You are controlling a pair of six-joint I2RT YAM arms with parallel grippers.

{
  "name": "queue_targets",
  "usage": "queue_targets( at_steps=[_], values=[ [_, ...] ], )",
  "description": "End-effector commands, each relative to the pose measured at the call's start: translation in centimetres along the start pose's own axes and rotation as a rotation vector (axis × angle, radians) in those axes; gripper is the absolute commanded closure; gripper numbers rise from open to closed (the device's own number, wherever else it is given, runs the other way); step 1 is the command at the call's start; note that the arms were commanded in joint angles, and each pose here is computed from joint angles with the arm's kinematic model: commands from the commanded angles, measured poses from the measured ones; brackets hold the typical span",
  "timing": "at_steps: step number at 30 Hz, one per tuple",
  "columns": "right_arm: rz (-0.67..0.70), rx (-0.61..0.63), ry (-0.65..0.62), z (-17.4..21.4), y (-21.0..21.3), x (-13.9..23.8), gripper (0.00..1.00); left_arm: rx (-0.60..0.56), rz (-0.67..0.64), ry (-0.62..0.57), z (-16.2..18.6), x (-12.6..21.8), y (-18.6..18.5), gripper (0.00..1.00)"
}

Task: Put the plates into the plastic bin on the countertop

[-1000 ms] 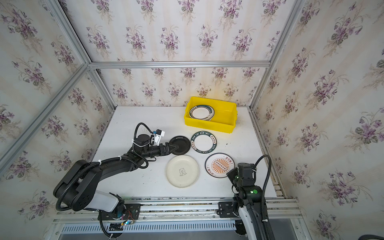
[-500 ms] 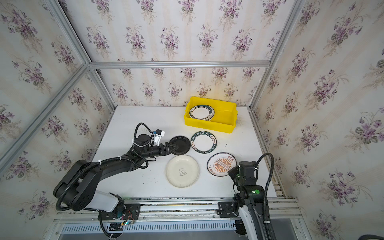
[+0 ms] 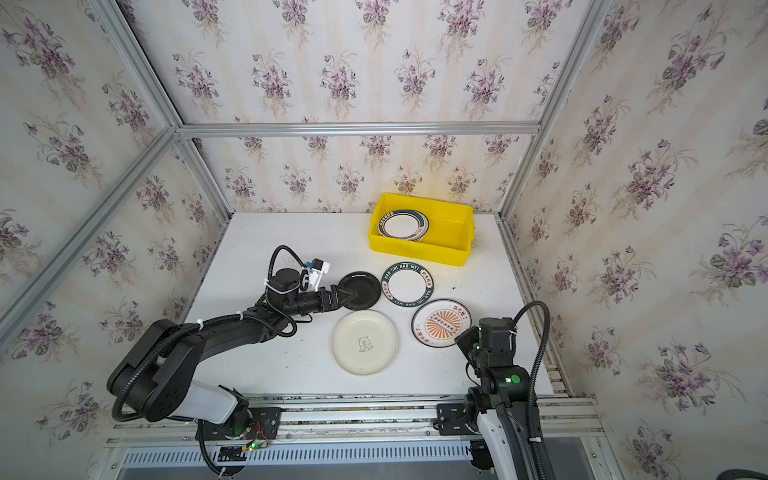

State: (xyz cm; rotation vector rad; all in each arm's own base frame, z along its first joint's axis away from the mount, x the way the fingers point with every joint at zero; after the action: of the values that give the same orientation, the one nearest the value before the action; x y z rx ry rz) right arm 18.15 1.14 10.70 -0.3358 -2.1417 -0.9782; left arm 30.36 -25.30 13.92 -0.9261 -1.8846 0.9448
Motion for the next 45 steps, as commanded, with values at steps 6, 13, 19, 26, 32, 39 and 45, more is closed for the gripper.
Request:
queue_targets(
  at_steps=[6,13,19,26,32,39,45],
  values=[
    [-0.108,-0.021,-0.07,-2.1,2.9,1.6,1.0,-0.01,0.026,-0.001,-0.3,0.0,-0.7,0.01],
    [-0.178,-0.045,-0.082,-3.0,4.7,1.9,1.0,-0.01,0.025,-0.002,-0.3,0.0,-0.7,0.0],
    [-0.207,-0.035,-0.088,-3.7,6.0,2.2,1.0,-0.01,0.025,-0.003,-0.3,0.0,-0.6,0.0],
    [-0.264,-0.022,-0.108,-5.1,8.0,2.5,1.0,-0.013,0.016,-0.014,-0.5,0.2,-0.5,0.0],
    [-0.303,-0.012,-0.113,-6.2,9.8,2.3,1.0,-0.02,0.015,-0.019,-0.6,0.4,-0.6,0.01],
    [-0.335,-0.005,-0.133,-7.7,11.6,2.0,1.0,-0.022,0.004,-0.029,-0.7,0.6,-0.5,0.0],
    [-0.376,-0.006,-0.154,-9.2,13.4,1.5,1.0,-0.026,0.004,-0.031,-0.7,0.7,-0.6,0.0]
  ],
)
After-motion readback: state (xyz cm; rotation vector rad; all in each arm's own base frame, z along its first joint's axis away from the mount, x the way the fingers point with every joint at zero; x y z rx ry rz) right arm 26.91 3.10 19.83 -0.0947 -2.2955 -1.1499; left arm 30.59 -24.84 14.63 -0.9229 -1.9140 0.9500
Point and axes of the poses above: each gripper's point midway between its finger pads, its own x axis back along the fingers, its own y axis along the line the jaws close on, z = x × y, the point moved 1 cm from there along x, back along the fingers, and after that the axes turned 9 degrees about x, right-handed, at the moved point
